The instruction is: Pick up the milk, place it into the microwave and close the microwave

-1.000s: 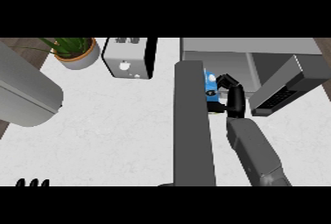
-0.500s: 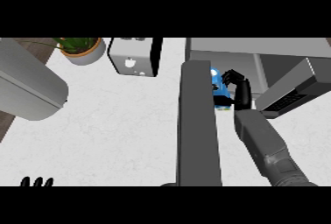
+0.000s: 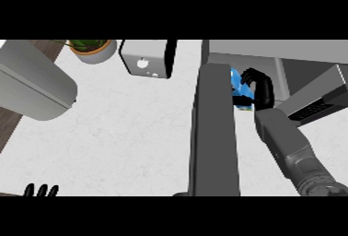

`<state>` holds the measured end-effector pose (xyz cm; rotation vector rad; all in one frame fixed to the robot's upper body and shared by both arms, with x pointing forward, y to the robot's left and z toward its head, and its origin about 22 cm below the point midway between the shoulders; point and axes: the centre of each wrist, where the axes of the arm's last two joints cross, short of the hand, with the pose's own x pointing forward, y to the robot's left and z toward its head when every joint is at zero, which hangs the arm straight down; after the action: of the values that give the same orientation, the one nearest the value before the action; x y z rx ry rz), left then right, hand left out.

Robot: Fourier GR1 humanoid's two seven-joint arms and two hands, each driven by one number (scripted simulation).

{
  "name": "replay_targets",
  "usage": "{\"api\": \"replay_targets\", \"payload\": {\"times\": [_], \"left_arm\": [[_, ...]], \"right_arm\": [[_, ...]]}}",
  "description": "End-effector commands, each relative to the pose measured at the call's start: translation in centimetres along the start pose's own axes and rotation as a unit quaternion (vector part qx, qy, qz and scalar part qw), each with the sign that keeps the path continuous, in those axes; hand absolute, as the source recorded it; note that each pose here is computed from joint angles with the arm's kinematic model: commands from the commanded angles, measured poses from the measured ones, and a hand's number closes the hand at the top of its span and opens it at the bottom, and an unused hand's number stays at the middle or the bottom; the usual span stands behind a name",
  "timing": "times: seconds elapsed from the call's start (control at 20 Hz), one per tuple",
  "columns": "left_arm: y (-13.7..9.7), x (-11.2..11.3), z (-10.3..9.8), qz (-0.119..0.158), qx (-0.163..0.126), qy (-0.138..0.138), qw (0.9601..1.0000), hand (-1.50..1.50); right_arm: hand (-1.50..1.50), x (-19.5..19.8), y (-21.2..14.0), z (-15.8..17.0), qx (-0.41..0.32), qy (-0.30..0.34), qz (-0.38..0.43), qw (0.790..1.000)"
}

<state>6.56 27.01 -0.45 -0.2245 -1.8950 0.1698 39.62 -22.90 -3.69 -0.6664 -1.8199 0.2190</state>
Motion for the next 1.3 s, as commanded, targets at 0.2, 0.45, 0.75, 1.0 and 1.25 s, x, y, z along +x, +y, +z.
{"api": "replay_targets", "payload": {"times": [0.2,0.45,0.75,1.0,1.25], "left_arm": [[0.1,-0.6,-0.1,0.005,-0.002,0.001,1.0000,-1.50],[-0.1,-0.3,-0.8,0.006,-0.008,-0.003,0.9999,-1.50],[0.7,-0.6,-1.3,-0.005,-0.017,0.004,0.9998,-1.50],[0.6,-1.3,-1.4,0.010,-0.023,0.007,0.9997,-1.50],[0.7,-0.9,-1.6,-0.002,-0.030,0.001,0.9995,-1.50]], "right_arm": [[1.50,1.8,-1.2,-3.0,-0.056,-0.035,-0.005,0.998],[1.50,2.7,-1.2,-3.9,-0.090,-0.059,0.010,0.994],[1.50,3.2,-0.7,-4.1,-0.149,-0.061,0.087,0.983],[1.50,3.3,-1.9,-5.0,-0.167,-0.051,0.097,0.980],[-1.50,-2.7,-4.9,-0.4,-0.191,0.077,0.260,0.943]]}}
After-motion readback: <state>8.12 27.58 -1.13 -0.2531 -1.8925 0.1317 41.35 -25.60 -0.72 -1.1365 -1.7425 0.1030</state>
